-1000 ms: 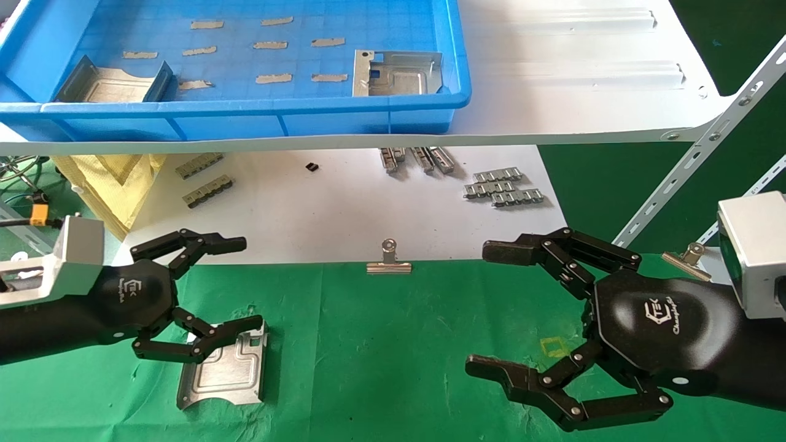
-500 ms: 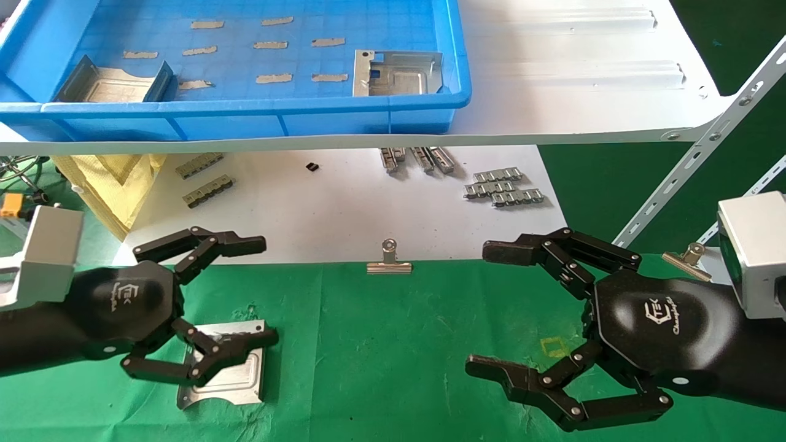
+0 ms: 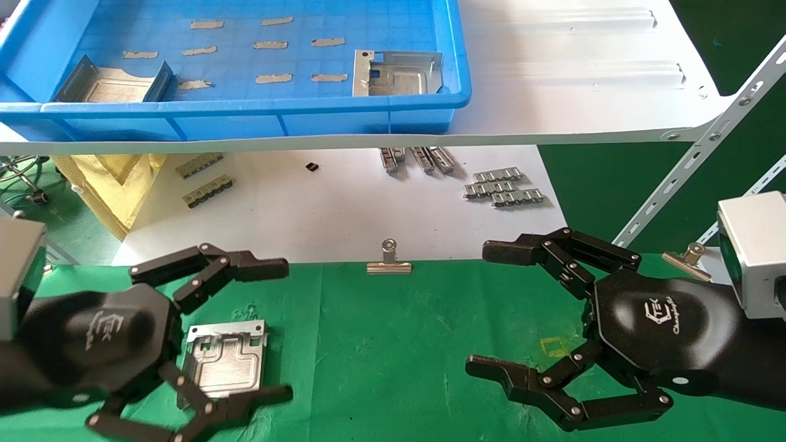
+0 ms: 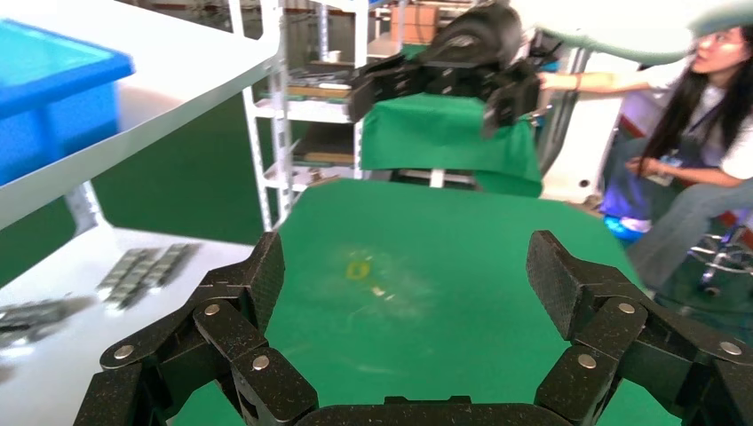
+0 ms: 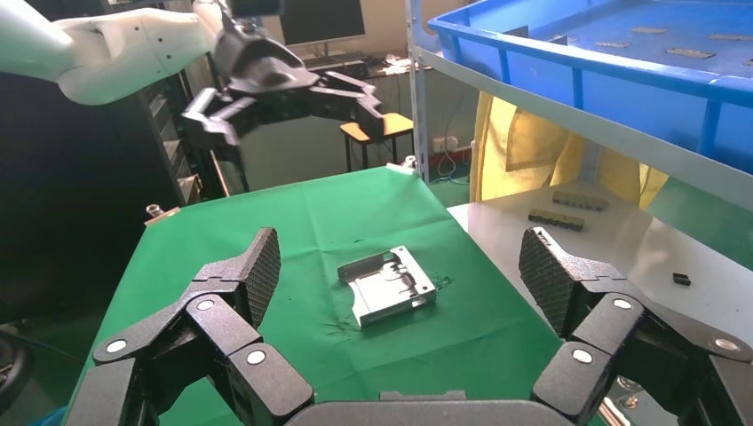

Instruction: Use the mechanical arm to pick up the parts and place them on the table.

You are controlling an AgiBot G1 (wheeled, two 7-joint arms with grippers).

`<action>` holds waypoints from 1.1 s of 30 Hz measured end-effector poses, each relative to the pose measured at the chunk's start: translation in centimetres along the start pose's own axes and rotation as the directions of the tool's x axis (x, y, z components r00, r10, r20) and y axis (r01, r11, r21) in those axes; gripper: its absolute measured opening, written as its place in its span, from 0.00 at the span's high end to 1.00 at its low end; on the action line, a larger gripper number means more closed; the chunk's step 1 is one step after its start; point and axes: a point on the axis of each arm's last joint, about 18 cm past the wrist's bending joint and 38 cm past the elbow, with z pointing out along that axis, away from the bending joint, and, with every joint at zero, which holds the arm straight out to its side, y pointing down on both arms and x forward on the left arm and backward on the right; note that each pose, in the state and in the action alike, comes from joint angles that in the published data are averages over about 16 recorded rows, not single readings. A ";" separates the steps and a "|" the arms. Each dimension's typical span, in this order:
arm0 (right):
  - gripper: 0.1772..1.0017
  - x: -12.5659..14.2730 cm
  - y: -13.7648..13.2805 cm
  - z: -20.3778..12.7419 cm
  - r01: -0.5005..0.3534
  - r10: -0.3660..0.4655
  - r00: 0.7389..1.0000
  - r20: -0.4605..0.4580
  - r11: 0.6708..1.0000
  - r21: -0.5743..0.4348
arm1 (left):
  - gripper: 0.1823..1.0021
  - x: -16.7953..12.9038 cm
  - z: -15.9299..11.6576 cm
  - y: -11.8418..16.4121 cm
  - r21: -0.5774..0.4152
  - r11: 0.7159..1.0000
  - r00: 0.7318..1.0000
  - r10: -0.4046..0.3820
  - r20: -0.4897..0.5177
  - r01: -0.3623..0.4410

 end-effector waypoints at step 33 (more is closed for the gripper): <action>0.00 0.0 0.0 0.0 0.000 0.000 1.000 0.000 1.000 0.000 | 0.00 0.9 0.3 -0.7 0.007 1.000 1.000 -0.009 -0.021 0.009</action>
